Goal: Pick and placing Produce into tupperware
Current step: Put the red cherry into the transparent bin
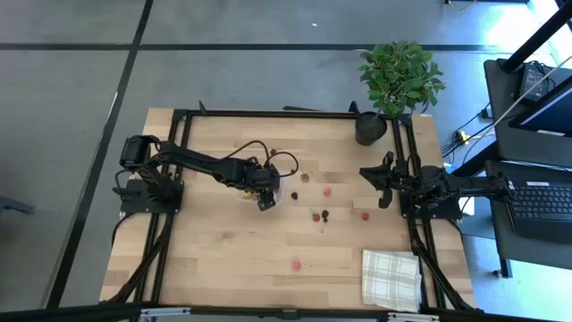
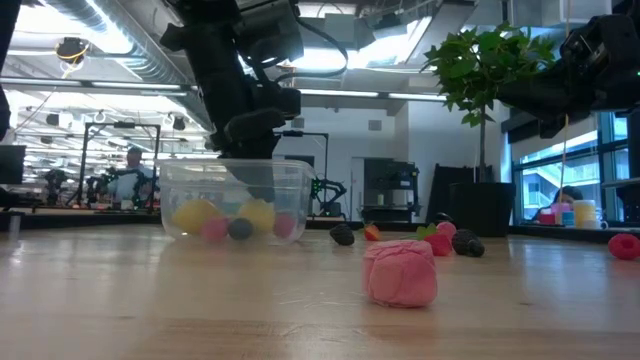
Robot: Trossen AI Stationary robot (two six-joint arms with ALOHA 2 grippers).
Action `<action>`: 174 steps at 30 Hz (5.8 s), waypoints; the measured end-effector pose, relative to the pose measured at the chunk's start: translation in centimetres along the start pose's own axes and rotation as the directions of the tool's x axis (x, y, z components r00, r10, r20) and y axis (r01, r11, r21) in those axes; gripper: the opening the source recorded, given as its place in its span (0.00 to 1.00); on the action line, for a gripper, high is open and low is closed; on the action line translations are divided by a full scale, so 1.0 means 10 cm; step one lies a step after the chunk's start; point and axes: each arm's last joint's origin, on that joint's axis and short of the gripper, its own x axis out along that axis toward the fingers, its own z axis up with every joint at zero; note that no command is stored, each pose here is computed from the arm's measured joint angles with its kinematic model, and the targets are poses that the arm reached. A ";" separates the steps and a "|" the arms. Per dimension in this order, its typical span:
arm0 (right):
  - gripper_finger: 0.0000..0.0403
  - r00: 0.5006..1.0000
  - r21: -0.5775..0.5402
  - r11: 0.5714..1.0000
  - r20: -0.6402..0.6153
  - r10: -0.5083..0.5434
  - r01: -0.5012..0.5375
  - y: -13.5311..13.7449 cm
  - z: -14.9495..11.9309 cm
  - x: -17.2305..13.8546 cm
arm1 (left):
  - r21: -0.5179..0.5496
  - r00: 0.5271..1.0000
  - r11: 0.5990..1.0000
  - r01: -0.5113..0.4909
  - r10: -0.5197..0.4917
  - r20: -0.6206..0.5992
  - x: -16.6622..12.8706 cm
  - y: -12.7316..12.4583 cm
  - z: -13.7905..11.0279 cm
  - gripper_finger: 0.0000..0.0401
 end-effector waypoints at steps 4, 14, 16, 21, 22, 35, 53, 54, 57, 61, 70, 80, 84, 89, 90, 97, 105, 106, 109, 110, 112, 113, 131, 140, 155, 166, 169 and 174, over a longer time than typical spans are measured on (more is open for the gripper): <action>0.13 1.000 0.000 1.000 0.000 0.000 0.000 0.00 0.00 0.00 | 0.000 1.000 1.000 -0.001 0.001 0.000 0.00 0.00 0.00 0.65; 0.13 1.000 0.000 1.000 0.000 0.000 0.000 0.00 0.00 0.00 | 0.000 1.000 1.000 0.000 0.000 0.003 0.00 0.00 0.00 0.65; 0.13 1.000 0.000 1.000 0.000 0.000 0.000 0.00 0.00 0.00 | -0.003 1.000 1.000 -0.008 0.008 0.018 0.00 0.00 0.01 0.65; 0.13 1.000 0.000 1.000 0.000 0.000 0.000 0.00 0.00 0.00 | -0.011 0.998 0.999 -0.035 0.036 0.051 0.00 0.00 0.04 0.65; 0.13 1.000 0.000 1.000 0.000 0.000 0.000 0.00 0.00 0.00 | -0.013 0.998 0.999 -0.033 0.034 0.057 0.00 0.00 0.04 0.65; 0.13 1.000 0.000 1.000 0.000 0.000 0.000 0.00 0.00 0.00 | -0.022 0.996 1.000 0.005 -0.003 0.091 -0.08 -0.01 0.07 0.65; 0.13 1.000 0.001 1.000 0.001 0.001 -0.001 0.00 0.00 0.00 | 0.367 0.934 0.928 -0.065 -0.073 0.349 -0.55 0.16 0.31 0.65; 0.13 1.000 0.001 1.000 0.001 0.000 0.000 0.00 0.00 0.00 | 0.414 0.932 0.905 -0.092 -0.068 0.356 -0.55 0.18 0.32 0.65; 0.13 1.000 0.001 1.000 0.001 0.000 0.000 0.00 0.00 0.00 | 0.419 0.916 0.893 -0.165 -0.018 0.400 -0.55 0.24 0.38 0.65; 0.13 1.000 0.001 1.000 0.001 0.001 -0.001 0.00 0.00 0.00 | 0.255 0.898 0.952 -0.170 0.043 0.438 -0.53 0.43 0.48 0.65; 0.13 1.000 -0.026 1.000 0.001 0.001 -0.001 0.00 0.00 0.00 | 0.082 0.900 0.997 0.007 -0.042 0.434 -0.51 1.02 0.68 0.65; 0.13 1.000 -0.131 0.991 0.002 0.000 0.000 0.00 0.00 0.00 | 0.090 0.924 0.993 0.074 -0.102 0.368 -0.36 1.33 0.66 0.65; 0.13 1.000 -0.130 0.992 0.002 0.001 -0.001 0.00 0.00 0.00 | 0.124 0.940 0.990 0.069 -0.106 0.323 -0.23 1.31 0.64 0.65; 0.13 1.000 -0.127 0.992 0.006 0.002 -0.001 0.00 0.01 0.00 | 0.136 0.959 0.988 0.075 -0.108 0.261 -0.03 1.29 0.61 0.65; 0.13 1.000 -0.126 0.992 0.009 0.002 -0.001 0.00 0.01 0.00 | 0.147 0.962 0.986 0.073 -0.109 0.252 0.01 1.29 0.61 0.65; 0.13 1.000 -0.122 0.993 0.020 0.004 -0.002 0.00 0.02 0.00 | 0.154 0.980 0.984 0.086 -0.112 0.163 0.27 1.26 0.55 0.65; 0.13 0.999 -0.118 0.993 0.036 0.006 -0.002 0.01 0.04 0.00 | 0.153 0.991 0.984 0.093 -0.106 0.079 0.55 1.24 0.47 0.65; 0.13 0.999 -0.118 0.993 0.036 0.007 -0.002 0.01 0.04 0.00 | 0.152 0.991 0.984 0.093 -0.105 0.077 0.59 1.23 0.47 0.65; 0.13 0.999 -0.119 0.993 0.035 0.006 -0.002 0.01 0.04 0.00 | 0.150 0.995 0.986 0.071 -0.081 0.058 0.65 1.24 0.45 0.65; 0.13 0.999 -0.119 0.993 0.035 0.006 -0.002 0.01 0.04 0.00 | 0.150 0.996 0.987 0.058 -0.067 0.051 0.66 1.24 0.44 0.65; 0.13 0.999 -0.121 0.993 0.035 0.007 -0.002 0.01 0.03 0.00 | 0.150 0.998 0.988 0.039 -0.046 0.046 0.67 1.24 0.43 0.65; 0.13 0.999 -0.122 0.993 0.034 0.006 -0.002 0.01 0.03 0.00 | 0.150 0.998 0.988 0.033 -0.041 0.052 0.67 1.25 0.44 0.65; 0.13 1.000 -0.147 0.989 0.030 0.006 -0.001 0.01 0.03 0.00 | 0.146 0.998 0.989 0.032 -0.040 0.053 0.65 1.24 0.44 0.65; 0.13 1.000 -0.147 0.989 0.030 0.006 -0.001 0.01 0.03 0.00 | 0.145 0.998 0.989 0.032 -0.040 0.053 0.65 1.24 0.44 0.65; 0.13 1.000 -0.147 0.989 0.030 0.006 -0.001 0.01 0.03 0.00 | 0.151 0.997 0.988 0.038 -0.047 0.054 0.65 1.19 0.44 0.65; 0.13 1.000 -0.147 0.989 0.031 0.006 -0.001 0.01 0.03 0.00 | 0.156 0.997 0.987 0.040 -0.049 0.057 0.62 1.18 0.45 0.65; 0.13 1.000 -0.147 0.989 0.031 0.006 -0.001 0.01 0.03 0.00 | 0.163 0.996 0.986 0.039 -0.051 0.071 0.58 1.17 0.47 0.65; 0.13 0.999 -0.147 0.989 0.032 0.005 -0.001 0.01 0.03 0.00 | 0.165 0.996 0.986 0.038 -0.051 0.075 0.56 1.17 0.47 0.65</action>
